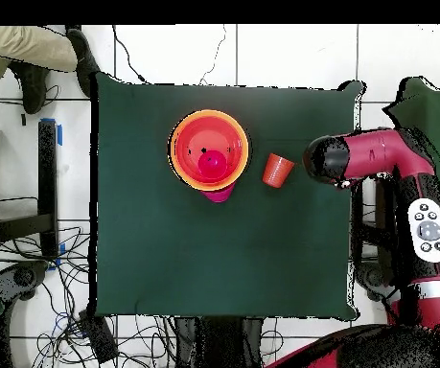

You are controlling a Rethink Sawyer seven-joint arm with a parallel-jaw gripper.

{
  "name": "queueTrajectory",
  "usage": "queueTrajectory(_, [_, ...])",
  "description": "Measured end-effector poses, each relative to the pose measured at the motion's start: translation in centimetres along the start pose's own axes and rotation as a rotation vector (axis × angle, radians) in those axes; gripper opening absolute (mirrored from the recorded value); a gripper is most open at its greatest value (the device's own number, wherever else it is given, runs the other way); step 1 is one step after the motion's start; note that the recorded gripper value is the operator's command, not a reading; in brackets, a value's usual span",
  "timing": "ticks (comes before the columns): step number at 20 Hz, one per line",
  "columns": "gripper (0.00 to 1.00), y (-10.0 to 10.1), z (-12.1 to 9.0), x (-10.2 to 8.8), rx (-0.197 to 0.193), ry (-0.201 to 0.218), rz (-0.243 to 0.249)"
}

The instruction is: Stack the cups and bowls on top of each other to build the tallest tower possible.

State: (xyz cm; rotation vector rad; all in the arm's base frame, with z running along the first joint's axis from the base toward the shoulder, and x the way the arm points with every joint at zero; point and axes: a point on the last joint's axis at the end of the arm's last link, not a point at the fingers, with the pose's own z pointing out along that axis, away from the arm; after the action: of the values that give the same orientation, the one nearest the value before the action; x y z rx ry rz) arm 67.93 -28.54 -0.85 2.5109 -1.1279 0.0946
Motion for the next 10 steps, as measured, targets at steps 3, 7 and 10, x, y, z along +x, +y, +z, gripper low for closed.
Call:
queueTrajectory(3, [1.0,-1.4,2.3,1.0,0.175,0.064,0.032])
queueTrajectory(7, [1.0,-2.9,4.6,1.5,0.331,0.116,0.072])
queueTrajectory(10, [1.0,-3.9,6.1,1.3,0.425,0.133,0.105])
